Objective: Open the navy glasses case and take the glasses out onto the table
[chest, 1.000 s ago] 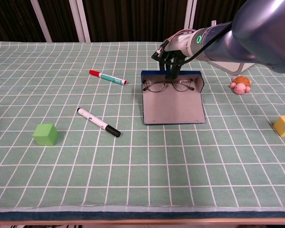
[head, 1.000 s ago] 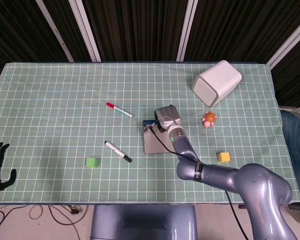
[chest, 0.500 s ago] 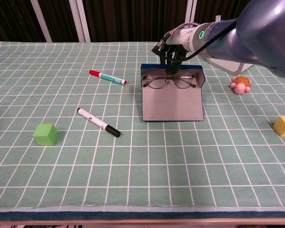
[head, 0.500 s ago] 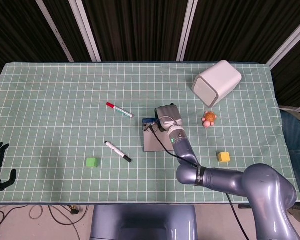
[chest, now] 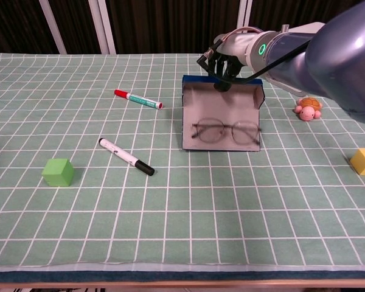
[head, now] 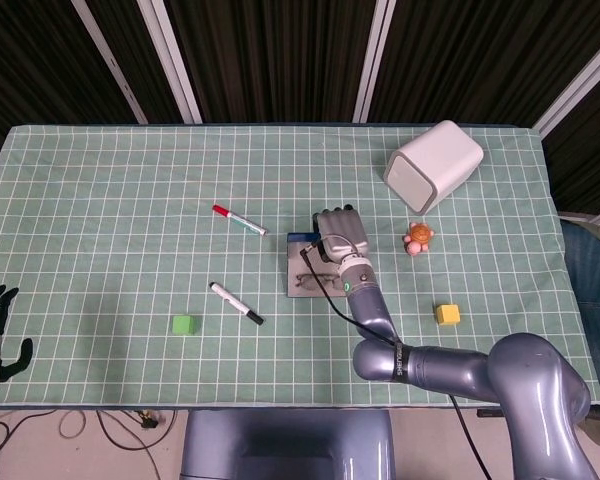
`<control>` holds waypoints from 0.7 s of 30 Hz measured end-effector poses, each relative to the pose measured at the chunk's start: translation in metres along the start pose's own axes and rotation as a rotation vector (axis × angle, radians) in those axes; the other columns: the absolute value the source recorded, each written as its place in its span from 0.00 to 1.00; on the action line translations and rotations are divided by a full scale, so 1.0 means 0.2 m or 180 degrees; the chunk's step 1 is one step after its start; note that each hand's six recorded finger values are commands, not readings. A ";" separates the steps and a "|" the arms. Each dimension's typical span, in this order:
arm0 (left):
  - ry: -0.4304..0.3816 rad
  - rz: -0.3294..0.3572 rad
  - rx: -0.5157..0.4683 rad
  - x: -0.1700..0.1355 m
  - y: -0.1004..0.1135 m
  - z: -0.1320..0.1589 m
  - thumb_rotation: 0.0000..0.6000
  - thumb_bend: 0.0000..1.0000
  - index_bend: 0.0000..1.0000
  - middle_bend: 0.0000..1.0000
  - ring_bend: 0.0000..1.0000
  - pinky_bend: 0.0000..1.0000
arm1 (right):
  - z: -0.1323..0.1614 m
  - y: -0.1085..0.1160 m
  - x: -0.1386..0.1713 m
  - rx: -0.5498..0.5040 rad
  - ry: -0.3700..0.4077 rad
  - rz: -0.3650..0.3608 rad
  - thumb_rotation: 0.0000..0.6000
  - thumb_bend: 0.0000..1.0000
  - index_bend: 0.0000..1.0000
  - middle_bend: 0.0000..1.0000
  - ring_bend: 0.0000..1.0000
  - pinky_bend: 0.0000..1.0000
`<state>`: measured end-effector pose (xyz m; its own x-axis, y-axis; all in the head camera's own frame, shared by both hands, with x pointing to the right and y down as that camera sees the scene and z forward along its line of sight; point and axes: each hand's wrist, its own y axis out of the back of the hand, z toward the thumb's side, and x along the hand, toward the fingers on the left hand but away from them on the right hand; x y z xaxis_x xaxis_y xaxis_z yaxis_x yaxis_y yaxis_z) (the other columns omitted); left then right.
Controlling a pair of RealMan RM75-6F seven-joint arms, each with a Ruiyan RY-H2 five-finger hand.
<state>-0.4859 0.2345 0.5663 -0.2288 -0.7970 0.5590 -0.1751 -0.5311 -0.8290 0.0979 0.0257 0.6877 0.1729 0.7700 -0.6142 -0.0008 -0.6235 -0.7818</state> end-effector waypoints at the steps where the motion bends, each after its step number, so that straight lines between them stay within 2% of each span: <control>1: 0.0000 -0.0001 0.0000 0.00 0.00 0.00 1.00 0.46 0.07 0.00 0.00 0.00 | 0.00 0.00 0.00 0.0002 0.0003 0.0000 1.00 0.52 0.49 0.38 0.33 0.24; 10: -0.0005 0.0011 -0.0001 0.00 0.00 0.00 1.00 0.46 0.07 0.00 0.00 0.00 | -0.02 -0.01 -0.01 -0.0021 -0.0012 0.0010 1.00 0.52 0.50 0.38 0.33 0.24; 16: -0.0006 0.0007 -0.0001 0.00 0.00 0.00 1.00 0.46 0.07 0.00 0.00 0.00 | -0.09 0.06 -0.04 -0.0057 -0.0065 -0.0060 1.00 0.52 0.50 0.38 0.33 0.24; 21: -0.0012 0.0010 -0.0005 0.00 0.00 0.00 1.00 0.46 0.07 0.00 0.00 0.00 | -0.15 0.15 -0.04 -0.0057 -0.0066 -0.0122 1.00 0.52 0.50 0.38 0.33 0.23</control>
<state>-0.4854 0.2340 0.5657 -0.2258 -0.7997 0.5563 -0.1758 -0.5282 -0.8307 0.1256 -0.0026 0.6721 0.1521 0.7960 -0.5859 0.0233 -0.5956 -0.8030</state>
